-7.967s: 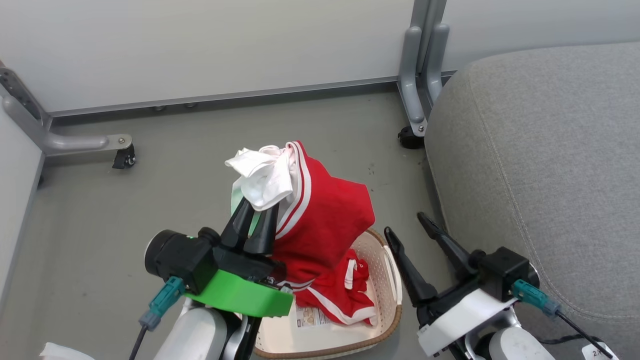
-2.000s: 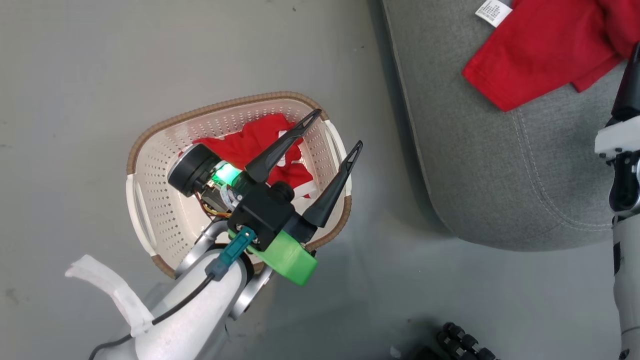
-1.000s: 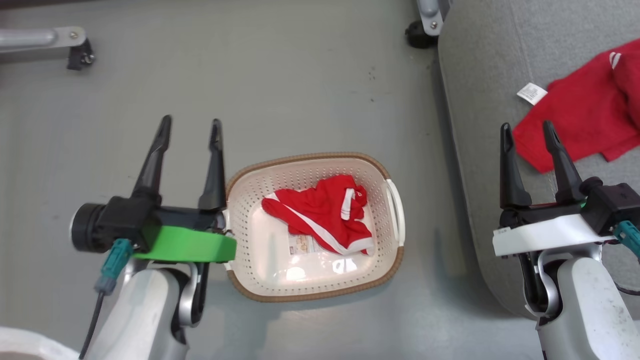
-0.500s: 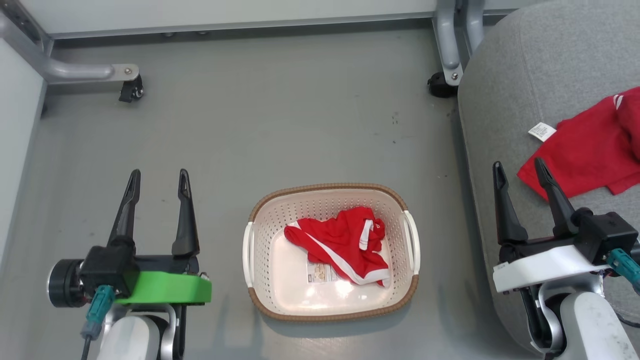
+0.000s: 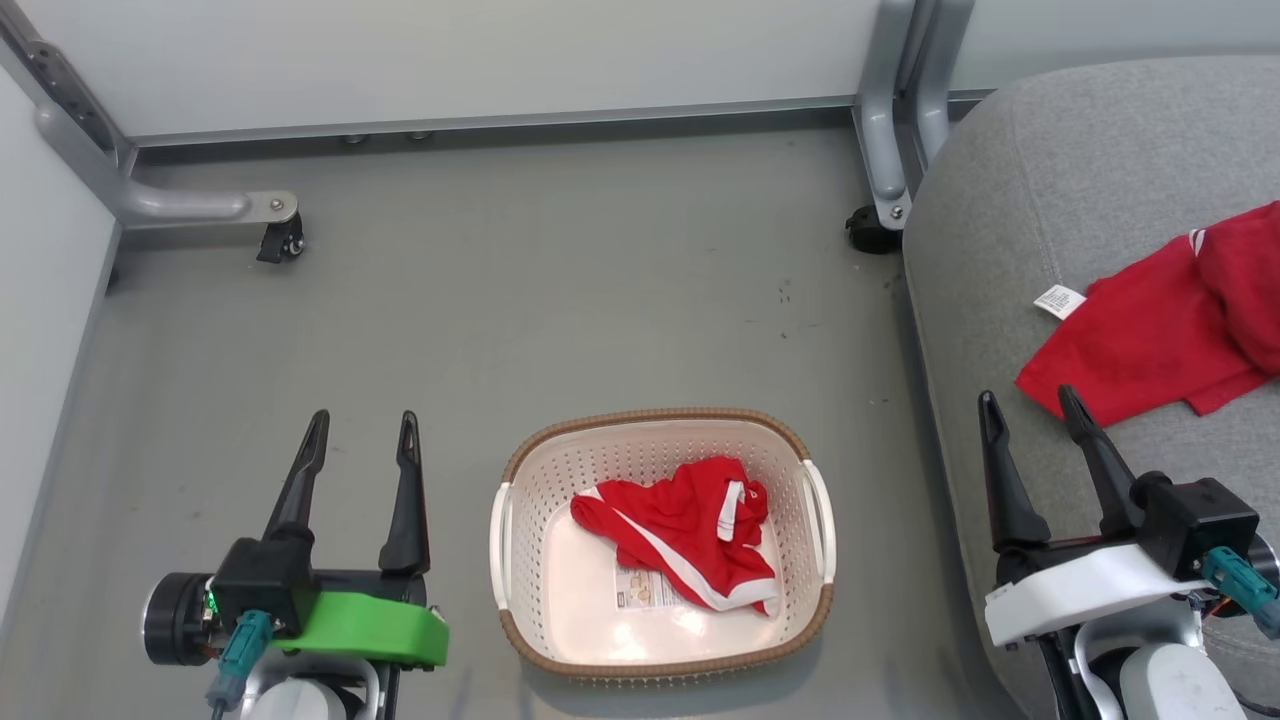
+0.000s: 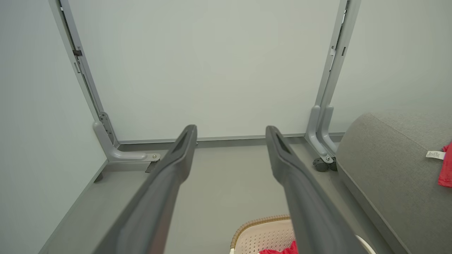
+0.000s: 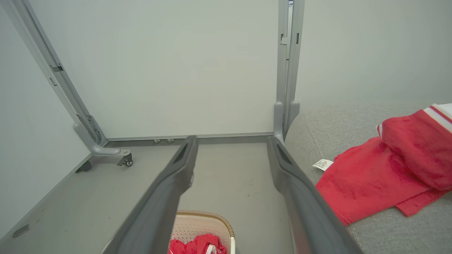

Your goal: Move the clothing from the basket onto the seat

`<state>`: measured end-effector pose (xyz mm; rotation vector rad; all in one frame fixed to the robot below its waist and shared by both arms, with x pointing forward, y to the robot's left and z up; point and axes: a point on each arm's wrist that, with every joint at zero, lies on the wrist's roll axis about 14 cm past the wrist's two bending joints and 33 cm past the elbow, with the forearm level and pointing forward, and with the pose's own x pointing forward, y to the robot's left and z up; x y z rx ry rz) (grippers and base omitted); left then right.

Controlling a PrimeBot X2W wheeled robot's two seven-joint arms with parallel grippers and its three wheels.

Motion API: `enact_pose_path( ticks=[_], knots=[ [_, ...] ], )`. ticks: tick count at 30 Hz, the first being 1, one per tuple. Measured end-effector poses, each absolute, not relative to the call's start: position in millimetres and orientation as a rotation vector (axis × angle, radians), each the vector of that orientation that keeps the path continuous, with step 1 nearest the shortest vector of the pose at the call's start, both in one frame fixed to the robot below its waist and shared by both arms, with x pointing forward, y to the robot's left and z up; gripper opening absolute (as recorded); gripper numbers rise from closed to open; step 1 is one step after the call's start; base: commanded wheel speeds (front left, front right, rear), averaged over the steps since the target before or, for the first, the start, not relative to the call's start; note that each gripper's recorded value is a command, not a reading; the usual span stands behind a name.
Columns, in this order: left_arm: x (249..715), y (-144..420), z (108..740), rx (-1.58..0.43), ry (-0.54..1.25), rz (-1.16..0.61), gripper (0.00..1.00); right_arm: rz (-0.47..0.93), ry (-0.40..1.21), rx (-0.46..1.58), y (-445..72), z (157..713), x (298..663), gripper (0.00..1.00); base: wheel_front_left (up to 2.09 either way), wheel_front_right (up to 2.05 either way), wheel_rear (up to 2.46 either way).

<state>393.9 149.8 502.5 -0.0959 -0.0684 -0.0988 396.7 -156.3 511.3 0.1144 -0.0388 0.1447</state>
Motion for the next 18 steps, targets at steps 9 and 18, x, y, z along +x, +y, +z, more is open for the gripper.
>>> enact_pose_path(
  ticks=[9, 18],
  knots=[
    [388.7, 145.5, 495.2, -0.103, -0.045, -0.109, 1.00, 0.139, -0.034, 0.118, -157.0, 513.5, 388.4, 1.00, 0.00, 0.00, 0.00],
    [388.9, 147.7, 493.3, -0.104, -0.040, -0.103, 1.00, 0.148, -0.028, 0.123, -152.9, 512.7, 387.6, 1.00, 0.00, 0.00, 0.00]
  ],
)
